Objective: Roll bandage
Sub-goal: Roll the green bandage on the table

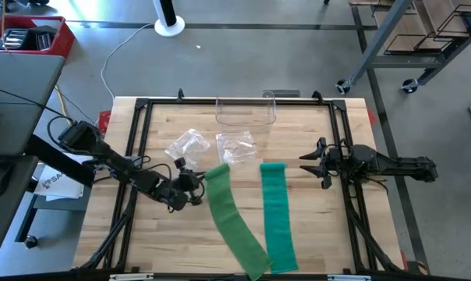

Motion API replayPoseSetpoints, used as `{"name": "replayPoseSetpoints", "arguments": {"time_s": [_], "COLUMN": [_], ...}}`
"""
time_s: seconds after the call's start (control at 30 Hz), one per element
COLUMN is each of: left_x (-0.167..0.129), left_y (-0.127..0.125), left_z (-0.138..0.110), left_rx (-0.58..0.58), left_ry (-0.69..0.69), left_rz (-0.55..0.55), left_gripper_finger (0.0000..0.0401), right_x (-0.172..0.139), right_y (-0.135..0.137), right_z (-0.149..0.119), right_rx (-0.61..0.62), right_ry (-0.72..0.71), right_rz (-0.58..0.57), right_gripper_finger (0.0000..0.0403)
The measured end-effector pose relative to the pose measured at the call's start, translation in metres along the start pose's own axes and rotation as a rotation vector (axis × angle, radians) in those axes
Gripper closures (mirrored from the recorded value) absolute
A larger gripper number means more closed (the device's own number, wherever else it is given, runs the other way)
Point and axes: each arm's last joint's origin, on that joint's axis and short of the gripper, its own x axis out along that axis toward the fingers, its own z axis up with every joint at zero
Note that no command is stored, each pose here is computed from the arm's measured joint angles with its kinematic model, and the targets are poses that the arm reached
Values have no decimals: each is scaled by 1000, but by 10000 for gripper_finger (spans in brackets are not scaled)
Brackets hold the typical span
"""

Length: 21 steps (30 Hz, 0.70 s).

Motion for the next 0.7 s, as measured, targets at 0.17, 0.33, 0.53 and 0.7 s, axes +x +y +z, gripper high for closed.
{"name": "replayPoseSetpoints", "arguments": {"time_s": [0.17,0.33,0.53,0.7], "left_x": [-20,-48,-90,-126], "left_y": [1,0,-6,-7], "left_z": [48,91,135,160], "left_rx": [81,155,162,139], "left_ry": [-117,-226,-341,-419], "left_rz": [-20,-24,-61,-113], "left_gripper_finger": [395,396,397,397], "right_x": [0,0,0,0], "right_y": [0,0,0,0], "right_z": [0,0,0,0], "right_rx": [0,0,0,0], "right_ry": [0,0,0,0], "right_rz": [0,0,0,0], "right_gripper_finger": [253,253,253,253]}}
